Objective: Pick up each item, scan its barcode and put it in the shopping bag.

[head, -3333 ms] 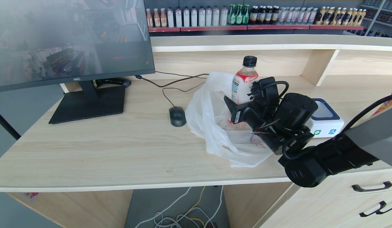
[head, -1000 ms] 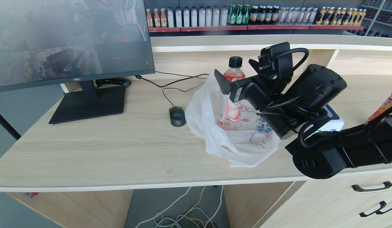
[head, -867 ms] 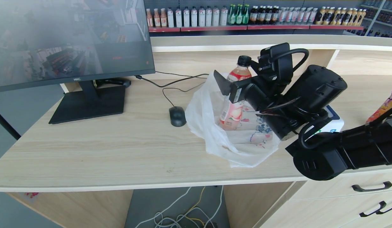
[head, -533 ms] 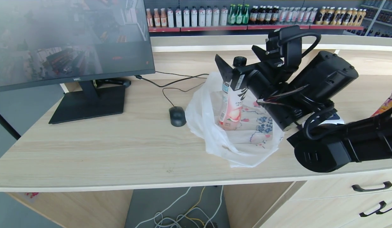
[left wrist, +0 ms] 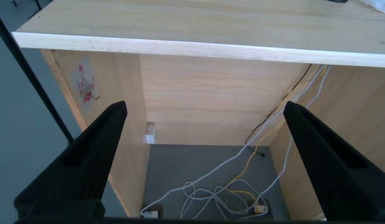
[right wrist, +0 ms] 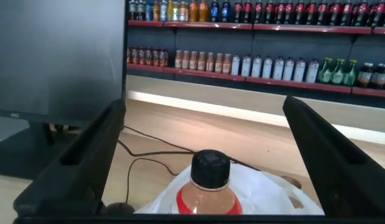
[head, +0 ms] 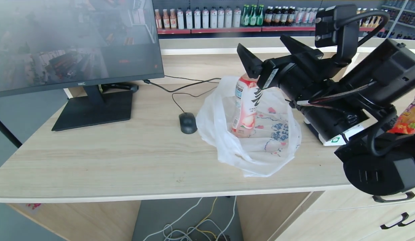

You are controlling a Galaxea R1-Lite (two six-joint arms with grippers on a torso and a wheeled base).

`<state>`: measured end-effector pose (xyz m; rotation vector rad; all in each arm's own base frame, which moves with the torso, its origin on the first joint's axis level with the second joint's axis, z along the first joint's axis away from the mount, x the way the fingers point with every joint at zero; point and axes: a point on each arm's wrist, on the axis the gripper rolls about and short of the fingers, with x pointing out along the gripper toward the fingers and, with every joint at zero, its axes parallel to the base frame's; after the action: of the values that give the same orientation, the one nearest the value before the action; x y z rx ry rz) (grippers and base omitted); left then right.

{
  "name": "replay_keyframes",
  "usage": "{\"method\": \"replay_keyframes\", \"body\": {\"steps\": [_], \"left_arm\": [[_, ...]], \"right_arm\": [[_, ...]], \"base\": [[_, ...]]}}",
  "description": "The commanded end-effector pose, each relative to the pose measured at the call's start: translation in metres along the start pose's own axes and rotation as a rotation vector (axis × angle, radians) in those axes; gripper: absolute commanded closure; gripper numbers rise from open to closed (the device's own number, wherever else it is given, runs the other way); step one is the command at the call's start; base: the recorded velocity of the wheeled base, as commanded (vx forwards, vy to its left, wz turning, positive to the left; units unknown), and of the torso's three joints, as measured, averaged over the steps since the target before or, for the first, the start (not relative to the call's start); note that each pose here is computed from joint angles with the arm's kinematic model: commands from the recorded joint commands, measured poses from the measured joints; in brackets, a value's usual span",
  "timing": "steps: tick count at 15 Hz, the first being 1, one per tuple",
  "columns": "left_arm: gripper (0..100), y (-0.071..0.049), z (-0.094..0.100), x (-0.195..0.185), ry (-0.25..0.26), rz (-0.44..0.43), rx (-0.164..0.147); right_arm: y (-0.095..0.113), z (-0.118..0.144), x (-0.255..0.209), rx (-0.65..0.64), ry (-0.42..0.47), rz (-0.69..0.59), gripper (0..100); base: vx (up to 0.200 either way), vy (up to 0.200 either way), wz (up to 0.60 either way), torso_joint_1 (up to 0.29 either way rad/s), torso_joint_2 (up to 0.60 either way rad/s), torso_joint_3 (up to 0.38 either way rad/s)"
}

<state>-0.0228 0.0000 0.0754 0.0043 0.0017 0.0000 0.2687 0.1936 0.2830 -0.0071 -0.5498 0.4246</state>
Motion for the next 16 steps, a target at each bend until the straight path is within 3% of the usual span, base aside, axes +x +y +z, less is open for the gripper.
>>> {"method": "replay_keyframes", "body": {"steps": [1,6,12,16], "left_arm": [[0,0.0,0.0,0.0,0.001,0.0,0.0],[0,0.0,0.0,0.0,0.001,0.0,0.0],[0,0.0,0.0,0.0,0.0,0.0,0.0],[0,0.0,0.0,0.0,0.0,-0.002,0.017]], "right_arm": [[-0.008,0.005,-0.057,0.019,0.068,0.016,0],[-0.018,0.008,-0.136,0.051,0.186,0.011,0],[-0.017,-0.007,-0.149,0.025,0.244,-0.023,0],[-0.02,-0.005,-0.152,0.023,0.229,-0.029,0]], "base": [[0.0,0.0,0.0,0.0,0.0,0.0],[0.0,0.0,0.0,0.0,0.0,0.0],[0.0,0.0,0.0,0.0,0.0,0.0],[0.0,0.0,0.0,0.0,0.0,0.0]]}}
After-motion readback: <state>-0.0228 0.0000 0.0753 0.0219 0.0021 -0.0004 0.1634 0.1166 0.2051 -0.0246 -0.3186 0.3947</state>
